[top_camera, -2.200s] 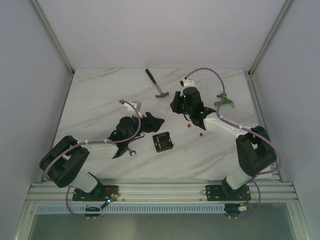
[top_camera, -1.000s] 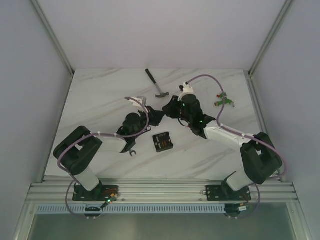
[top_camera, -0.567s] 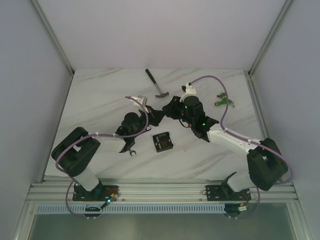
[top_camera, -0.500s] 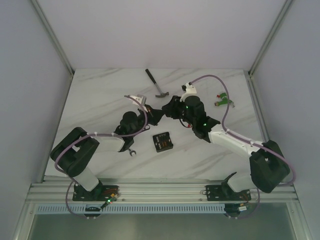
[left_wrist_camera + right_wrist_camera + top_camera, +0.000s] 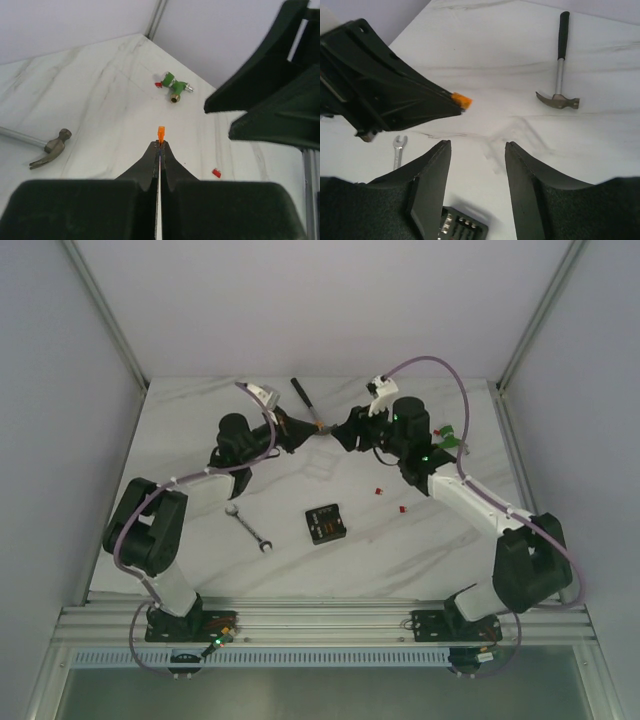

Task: Snap on the fuse box
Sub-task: Pick up the fuse from the center of the board.

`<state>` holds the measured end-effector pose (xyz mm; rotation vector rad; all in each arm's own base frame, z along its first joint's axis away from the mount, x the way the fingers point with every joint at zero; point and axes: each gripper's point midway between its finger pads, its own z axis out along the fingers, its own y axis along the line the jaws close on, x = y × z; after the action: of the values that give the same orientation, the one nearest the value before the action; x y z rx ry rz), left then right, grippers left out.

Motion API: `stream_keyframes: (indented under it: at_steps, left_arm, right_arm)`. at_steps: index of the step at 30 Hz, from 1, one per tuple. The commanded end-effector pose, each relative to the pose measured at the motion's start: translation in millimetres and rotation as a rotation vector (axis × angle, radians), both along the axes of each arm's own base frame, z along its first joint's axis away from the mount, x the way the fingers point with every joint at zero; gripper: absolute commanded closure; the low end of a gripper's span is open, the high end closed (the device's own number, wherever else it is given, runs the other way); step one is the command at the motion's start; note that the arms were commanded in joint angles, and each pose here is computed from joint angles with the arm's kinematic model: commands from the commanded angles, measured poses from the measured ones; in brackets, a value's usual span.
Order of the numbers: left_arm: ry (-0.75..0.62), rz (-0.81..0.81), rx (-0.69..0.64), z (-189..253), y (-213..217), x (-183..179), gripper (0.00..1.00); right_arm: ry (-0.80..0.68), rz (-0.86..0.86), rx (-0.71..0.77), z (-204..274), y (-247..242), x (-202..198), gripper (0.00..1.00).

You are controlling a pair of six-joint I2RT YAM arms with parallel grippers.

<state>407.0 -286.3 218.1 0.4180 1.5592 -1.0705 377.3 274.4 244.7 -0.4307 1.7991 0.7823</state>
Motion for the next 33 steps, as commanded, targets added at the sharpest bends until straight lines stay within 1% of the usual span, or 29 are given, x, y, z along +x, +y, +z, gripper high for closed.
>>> stream_keyframes:
  at_steps: [1, 3, 5, 7, 9, 12, 14, 20, 25, 28, 33]
  left_arm:
    - [0.011, -0.231, 0.023, -9, -10, -16, 1.0]
    - [0.052, -0.333, -0.03, -4, -12, -18, 1.0]
    - [0.062, -0.358, -0.044, -8, -12, -20, 1.0]
    - [0.087, -0.377, -0.025, -15, -13, -22, 1.0]
    - [0.083, -0.373, 0.02, -21, -11, -27, 1.0]
    - [0.042, -0.364, 0.103, -23, -10, -41, 1.0]
    - [0.023, -0.367, 0.123, -21, -11, -50, 1.0]
    - [0.042, -0.448, 0.107, -24, -18, -76, 1.0]
    - [0.017, -0.479, 0.101, -18, -21, -90, 1.0]
    - [0.007, -0.523, 0.1, -14, -25, -100, 1.0]
    - [-0.023, -0.541, 0.106, -6, -25, -113, 1.0]
  right_arm:
    - [-0.037, 0.166, -0.044, 7, 3, 5, 0.47]
    - [-0.038, 0.239, -0.07, 9, 7, 6, 0.48]
    - [-0.02, 0.317, -0.093, -1, 13, 4, 0.51]
    - [-0.005, 0.379, -0.101, -8, 17, -2, 0.53]
    - [0.0, 0.424, -0.1, -14, 18, -12, 0.53]
    - [-0.03, 0.457, -0.107, -18, 13, -28, 0.53]
    - [-0.074, 0.451, -0.113, -11, 8, -36, 0.53]
    - [-0.11, 0.535, -0.127, -5, 6, -57, 0.54]
    - [-0.15, 0.589, -0.124, 2, 7, -67, 0.6]
    - [-0.149, 0.643, -0.105, 3, 10, -76, 0.62]
    - [-0.123, 0.671, -0.112, -6, 12, -84, 0.62]
